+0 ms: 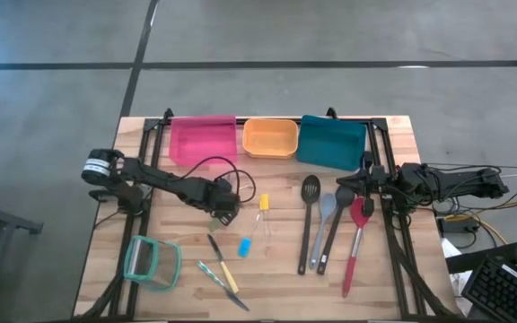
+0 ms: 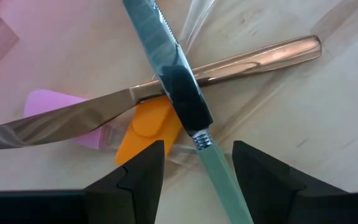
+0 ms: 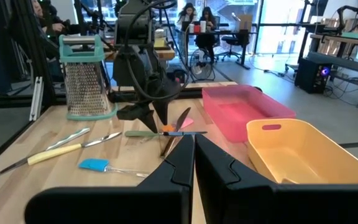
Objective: Pick & Place Kitchen Items
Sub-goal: Put the green knife into the red bin
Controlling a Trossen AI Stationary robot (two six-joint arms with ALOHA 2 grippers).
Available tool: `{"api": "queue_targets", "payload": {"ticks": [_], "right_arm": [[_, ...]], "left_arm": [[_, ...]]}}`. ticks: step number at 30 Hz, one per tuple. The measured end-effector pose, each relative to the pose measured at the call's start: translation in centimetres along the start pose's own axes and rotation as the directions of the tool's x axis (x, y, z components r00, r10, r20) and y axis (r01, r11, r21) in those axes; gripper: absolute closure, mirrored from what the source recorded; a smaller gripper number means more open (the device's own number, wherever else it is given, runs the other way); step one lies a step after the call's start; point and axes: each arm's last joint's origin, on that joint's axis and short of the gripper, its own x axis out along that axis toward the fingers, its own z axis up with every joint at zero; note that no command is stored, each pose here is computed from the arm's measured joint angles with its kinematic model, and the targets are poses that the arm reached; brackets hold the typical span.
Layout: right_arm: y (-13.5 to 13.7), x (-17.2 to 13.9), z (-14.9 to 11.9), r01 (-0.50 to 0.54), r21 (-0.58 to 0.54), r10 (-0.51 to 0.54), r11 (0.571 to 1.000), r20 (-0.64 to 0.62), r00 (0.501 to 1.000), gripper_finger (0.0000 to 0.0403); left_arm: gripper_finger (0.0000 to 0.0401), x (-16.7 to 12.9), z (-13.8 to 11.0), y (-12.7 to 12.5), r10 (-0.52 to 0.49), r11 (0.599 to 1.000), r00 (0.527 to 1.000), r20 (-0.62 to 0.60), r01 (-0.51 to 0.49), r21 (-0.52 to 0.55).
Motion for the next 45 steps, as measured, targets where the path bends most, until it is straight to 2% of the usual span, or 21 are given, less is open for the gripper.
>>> {"api": "queue_targets", "payload": {"ticks": [18, 25, 38, 45], "right_arm": [[0.0, 0.2, -0.5, 0.001, -0.004, -0.001, 1.000, -0.019, 1.000, 0.0394], [0.0, 0.2, -0.7, 0.001, -0.005, -0.001, 1.000, -0.023, 1.000, 0.0394], [0.0, 0.2, -0.7, 0.001, -0.005, -0.001, 1.000, -0.023, 1.000, 0.0394], [0.0, 0.2, -0.7, 0.001, -0.005, -0.001, 1.000, -0.025, 1.000, 0.0394]], "left_arm": [[0.0207, 1.1, 0.2, -0.6, 0.016, 0.999, 0.999, 0.028, -0.014, -0.051], [0.0219, 1.1, 0.2, -0.6, 0.008, 0.998, 0.999, 0.038, -0.006, -0.057], [0.0224, 1.7, -0.3, -0.2, 0.022, 0.997, 1.000, 0.012, -0.021, -0.068], [0.0224, 1.8, -0.2, -0.5, -0.019, 0.997, 0.999, 0.028, 0.021, -0.076]]}}
